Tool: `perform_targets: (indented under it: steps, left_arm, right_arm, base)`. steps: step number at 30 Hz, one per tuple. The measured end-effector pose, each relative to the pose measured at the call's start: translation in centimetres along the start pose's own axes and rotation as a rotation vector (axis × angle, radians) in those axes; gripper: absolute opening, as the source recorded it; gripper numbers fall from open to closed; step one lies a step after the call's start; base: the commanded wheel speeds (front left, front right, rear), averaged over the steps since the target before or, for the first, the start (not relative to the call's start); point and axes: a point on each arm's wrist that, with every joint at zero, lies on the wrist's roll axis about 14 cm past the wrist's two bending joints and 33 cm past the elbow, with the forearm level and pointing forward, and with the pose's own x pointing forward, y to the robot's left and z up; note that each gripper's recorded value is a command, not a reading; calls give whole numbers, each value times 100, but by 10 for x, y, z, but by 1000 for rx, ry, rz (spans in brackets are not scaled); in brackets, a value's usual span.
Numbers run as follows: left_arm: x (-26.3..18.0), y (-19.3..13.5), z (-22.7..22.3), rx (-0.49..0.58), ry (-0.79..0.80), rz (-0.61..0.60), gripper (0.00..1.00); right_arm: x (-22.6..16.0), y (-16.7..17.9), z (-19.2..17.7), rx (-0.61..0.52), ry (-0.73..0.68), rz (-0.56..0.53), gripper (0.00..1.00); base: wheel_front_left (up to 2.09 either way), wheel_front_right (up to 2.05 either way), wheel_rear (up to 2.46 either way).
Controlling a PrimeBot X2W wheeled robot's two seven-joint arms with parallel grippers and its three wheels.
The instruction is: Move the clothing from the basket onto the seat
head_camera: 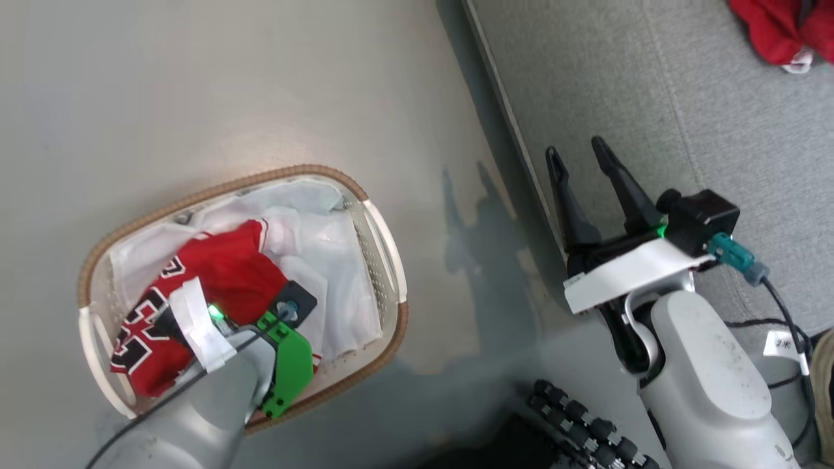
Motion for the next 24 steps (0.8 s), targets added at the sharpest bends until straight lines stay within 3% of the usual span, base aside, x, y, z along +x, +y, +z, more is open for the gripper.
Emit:
perform_targets:
  steps: [17, 24]
  left_arm:
    - [-75, -27, 82, -32, -319, 91, 0]
    - [-119, -33, 143, -43, -546, 142, 0]
  right_arm:
    - [-38, 27, 52, 9, -125, 62, 100]
    - [-55, 41, 60, 9, -153, 94, 100]
  base:
    - [0, 0, 0]
    - [0, 0, 0]
